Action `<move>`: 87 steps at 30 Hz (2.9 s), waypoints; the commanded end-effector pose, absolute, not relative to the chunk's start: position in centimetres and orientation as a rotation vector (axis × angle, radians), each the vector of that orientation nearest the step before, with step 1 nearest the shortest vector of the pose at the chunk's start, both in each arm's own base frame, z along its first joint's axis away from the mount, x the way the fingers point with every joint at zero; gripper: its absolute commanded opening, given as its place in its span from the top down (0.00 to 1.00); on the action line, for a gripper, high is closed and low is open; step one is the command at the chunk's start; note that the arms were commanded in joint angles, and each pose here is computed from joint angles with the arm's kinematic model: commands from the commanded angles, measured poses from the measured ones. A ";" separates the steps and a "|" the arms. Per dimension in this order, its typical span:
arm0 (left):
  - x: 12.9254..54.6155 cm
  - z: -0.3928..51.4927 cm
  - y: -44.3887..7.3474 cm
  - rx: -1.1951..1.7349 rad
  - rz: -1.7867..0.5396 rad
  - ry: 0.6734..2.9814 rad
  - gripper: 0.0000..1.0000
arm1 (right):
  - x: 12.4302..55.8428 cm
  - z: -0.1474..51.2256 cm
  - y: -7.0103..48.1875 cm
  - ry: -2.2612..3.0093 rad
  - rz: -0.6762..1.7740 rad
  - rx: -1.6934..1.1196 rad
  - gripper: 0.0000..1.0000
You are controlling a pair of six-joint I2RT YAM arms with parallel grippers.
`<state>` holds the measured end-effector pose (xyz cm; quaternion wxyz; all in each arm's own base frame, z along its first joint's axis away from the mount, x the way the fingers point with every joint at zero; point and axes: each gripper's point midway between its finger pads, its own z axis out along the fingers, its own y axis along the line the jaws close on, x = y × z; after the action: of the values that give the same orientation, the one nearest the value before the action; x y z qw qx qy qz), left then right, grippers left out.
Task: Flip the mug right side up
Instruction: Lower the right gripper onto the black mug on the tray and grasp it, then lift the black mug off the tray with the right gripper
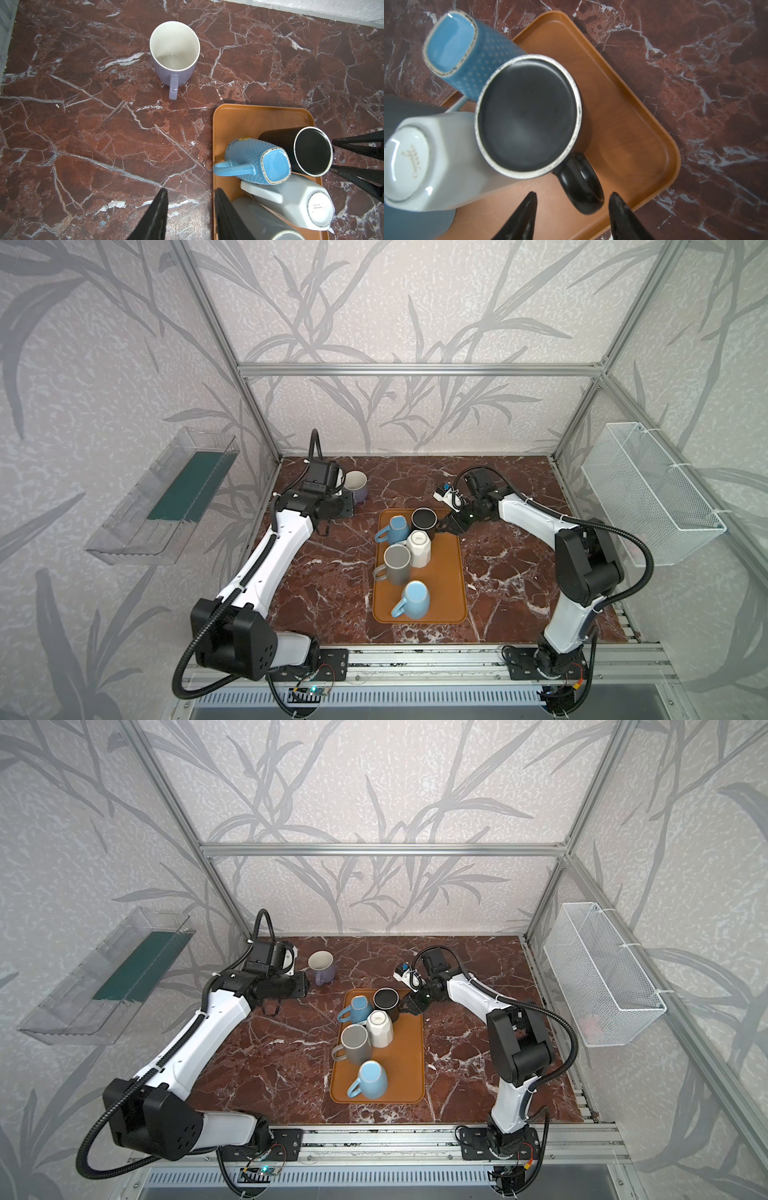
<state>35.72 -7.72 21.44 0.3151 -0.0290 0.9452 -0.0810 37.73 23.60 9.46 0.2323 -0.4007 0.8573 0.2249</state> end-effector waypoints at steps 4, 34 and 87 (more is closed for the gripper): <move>34.5 21.7 -7.2 -0.067 -0.182 2.498 0.60 | 39.0 8.9 24.1 2.344 0.618 -1.145 0.46; 34.3 21.4 -7.5 -0.049 -0.206 2.491 0.60 | 36.6 8.9 24.4 2.408 0.519 -1.155 0.65; 33.9 21.9 -7.8 -0.050 -0.234 2.481 0.62 | 38.3 9.4 26.2 2.448 0.413 -1.169 0.85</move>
<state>34.54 -7.61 21.45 0.3143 -0.0230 0.9454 -0.0829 38.38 26.19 8.55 0.1964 -0.4176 0.8745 0.1491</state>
